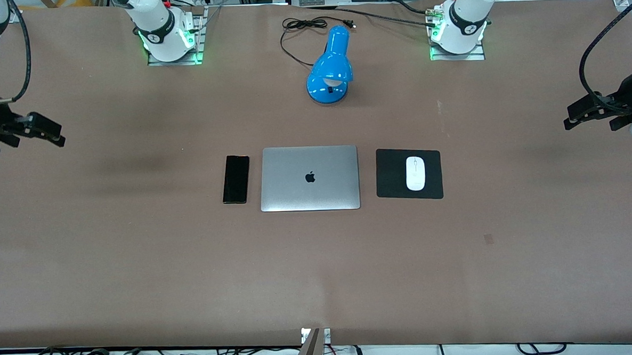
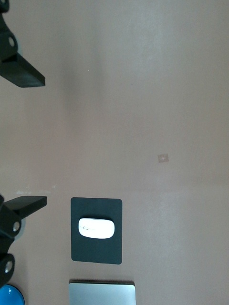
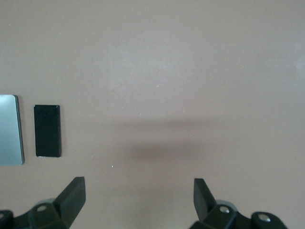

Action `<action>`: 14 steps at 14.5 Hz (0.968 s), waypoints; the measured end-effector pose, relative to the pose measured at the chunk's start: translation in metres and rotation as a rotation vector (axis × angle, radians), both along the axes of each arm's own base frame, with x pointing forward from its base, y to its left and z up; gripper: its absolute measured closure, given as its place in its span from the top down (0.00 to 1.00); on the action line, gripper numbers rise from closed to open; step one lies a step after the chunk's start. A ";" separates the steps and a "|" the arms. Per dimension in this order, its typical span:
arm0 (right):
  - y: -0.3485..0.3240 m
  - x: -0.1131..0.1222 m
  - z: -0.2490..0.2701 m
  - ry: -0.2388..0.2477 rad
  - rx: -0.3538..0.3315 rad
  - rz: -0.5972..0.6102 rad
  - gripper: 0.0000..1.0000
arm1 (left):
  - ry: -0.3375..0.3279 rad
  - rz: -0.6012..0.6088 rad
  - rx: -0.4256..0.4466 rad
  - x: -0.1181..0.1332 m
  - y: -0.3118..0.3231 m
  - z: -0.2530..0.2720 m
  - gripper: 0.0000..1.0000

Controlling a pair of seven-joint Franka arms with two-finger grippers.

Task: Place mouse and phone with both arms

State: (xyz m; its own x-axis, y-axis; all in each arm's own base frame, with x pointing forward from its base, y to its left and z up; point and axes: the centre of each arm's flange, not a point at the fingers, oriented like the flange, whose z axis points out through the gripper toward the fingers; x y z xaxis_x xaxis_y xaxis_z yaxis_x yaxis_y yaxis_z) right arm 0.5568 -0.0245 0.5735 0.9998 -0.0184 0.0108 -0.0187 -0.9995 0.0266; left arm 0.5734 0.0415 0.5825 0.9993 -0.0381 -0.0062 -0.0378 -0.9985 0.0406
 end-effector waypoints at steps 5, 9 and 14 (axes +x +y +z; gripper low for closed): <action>0.001 -0.010 -0.002 0.000 0.000 0.002 1.00 | 0.001 0.000 0.000 0.000 0.000 0.000 1.00; 0.000 -0.010 -0.001 0.000 0.000 -0.001 1.00 | 0.004 0.000 0.000 0.000 0.000 0.000 1.00; 0.001 -0.013 0.004 -0.010 0.000 0.001 1.00 | 0.004 0.000 0.000 0.000 0.000 0.000 1.00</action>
